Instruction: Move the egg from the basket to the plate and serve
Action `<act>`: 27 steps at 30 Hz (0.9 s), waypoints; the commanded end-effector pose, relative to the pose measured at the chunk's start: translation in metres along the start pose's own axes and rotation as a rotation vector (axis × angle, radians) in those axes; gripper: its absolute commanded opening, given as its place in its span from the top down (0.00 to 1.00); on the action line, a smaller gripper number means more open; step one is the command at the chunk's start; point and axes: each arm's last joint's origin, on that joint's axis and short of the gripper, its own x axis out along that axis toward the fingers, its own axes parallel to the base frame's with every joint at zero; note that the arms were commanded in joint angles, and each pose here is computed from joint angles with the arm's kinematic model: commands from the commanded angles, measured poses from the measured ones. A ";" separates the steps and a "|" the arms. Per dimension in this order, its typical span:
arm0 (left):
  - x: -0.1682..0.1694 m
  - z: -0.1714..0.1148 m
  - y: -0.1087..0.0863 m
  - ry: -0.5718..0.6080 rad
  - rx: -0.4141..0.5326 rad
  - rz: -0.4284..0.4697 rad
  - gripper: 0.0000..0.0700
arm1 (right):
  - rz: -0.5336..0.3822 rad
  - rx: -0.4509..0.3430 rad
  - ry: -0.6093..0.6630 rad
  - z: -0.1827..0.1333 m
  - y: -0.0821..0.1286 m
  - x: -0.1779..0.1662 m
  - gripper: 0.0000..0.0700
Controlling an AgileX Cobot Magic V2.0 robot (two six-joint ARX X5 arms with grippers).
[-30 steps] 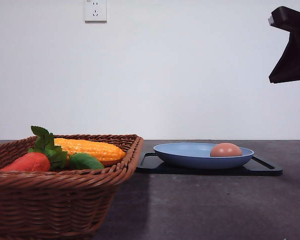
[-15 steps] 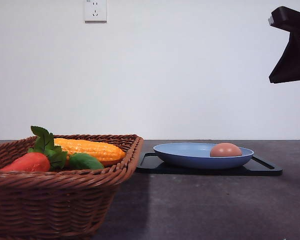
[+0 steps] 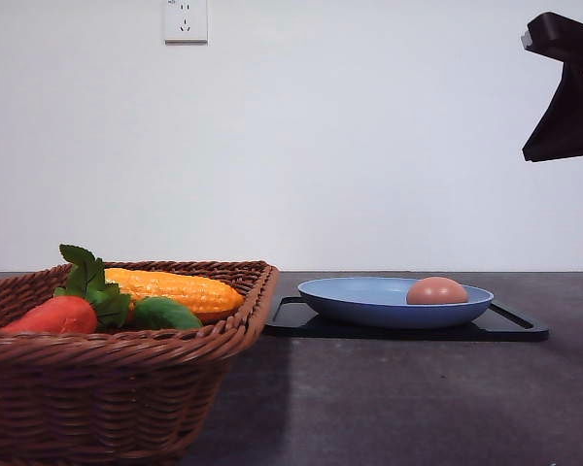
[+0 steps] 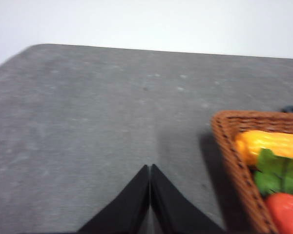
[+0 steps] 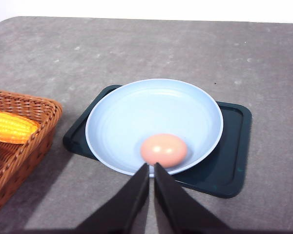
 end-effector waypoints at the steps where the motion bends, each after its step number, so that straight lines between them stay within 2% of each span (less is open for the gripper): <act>1: 0.003 -0.010 0.000 0.036 -0.009 -0.020 1.00 | 0.008 0.009 -0.013 0.003 0.002 0.000 1.00; 5: 0.003 -0.010 -0.001 0.038 -0.068 -0.036 1.00 | 0.007 0.010 -0.013 0.003 0.002 0.000 1.00; 25: 0.003 -0.010 -0.001 0.038 -0.069 -0.036 1.00 | 0.008 0.009 -0.013 0.003 0.002 0.000 1.00; 27: 0.003 -0.010 -0.001 0.038 -0.069 -0.036 1.00 | -0.008 -0.022 -0.026 0.004 0.000 -0.002 1.00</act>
